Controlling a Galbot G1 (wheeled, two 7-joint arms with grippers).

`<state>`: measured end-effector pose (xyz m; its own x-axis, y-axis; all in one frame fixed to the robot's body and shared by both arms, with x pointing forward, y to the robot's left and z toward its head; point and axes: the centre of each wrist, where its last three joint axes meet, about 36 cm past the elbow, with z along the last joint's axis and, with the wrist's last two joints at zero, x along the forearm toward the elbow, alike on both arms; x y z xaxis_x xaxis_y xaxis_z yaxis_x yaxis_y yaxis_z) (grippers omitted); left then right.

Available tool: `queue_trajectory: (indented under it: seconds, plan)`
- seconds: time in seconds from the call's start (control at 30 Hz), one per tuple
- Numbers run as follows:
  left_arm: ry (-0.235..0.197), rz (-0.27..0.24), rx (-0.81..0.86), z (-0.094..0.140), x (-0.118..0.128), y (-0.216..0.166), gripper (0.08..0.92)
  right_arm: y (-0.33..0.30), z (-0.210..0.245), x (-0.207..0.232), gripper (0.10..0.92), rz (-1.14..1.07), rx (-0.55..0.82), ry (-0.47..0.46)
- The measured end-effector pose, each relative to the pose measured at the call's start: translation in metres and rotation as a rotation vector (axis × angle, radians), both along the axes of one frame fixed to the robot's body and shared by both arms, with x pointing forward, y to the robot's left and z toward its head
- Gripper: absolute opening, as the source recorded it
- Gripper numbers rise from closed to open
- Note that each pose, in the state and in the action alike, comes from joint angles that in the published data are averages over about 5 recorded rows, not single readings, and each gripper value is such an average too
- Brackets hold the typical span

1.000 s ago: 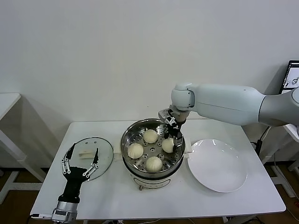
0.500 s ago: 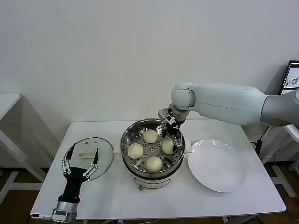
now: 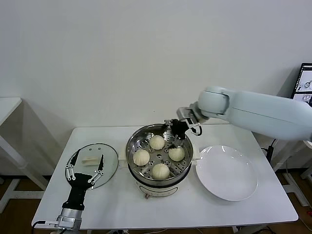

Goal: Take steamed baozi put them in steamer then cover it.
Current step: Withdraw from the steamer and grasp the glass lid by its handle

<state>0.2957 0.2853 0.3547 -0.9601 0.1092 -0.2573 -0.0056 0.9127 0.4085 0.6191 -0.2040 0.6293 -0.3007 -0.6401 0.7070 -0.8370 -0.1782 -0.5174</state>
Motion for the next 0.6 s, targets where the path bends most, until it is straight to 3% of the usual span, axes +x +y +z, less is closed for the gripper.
queue_trajectory:
  seconds: [0.27,0.6]
  plan:
    - [-0.009,0.060,0.111,-0.002,0.010,0.004,0.823,-0.033,-0.040,-0.015,0.823,-0.266,0.510,-0.284]
    - [-0.018,0.137,0.347,-0.011,0.022,0.027,0.823,-0.068,-0.113,-0.038,0.823,-0.617,0.944,-0.448]
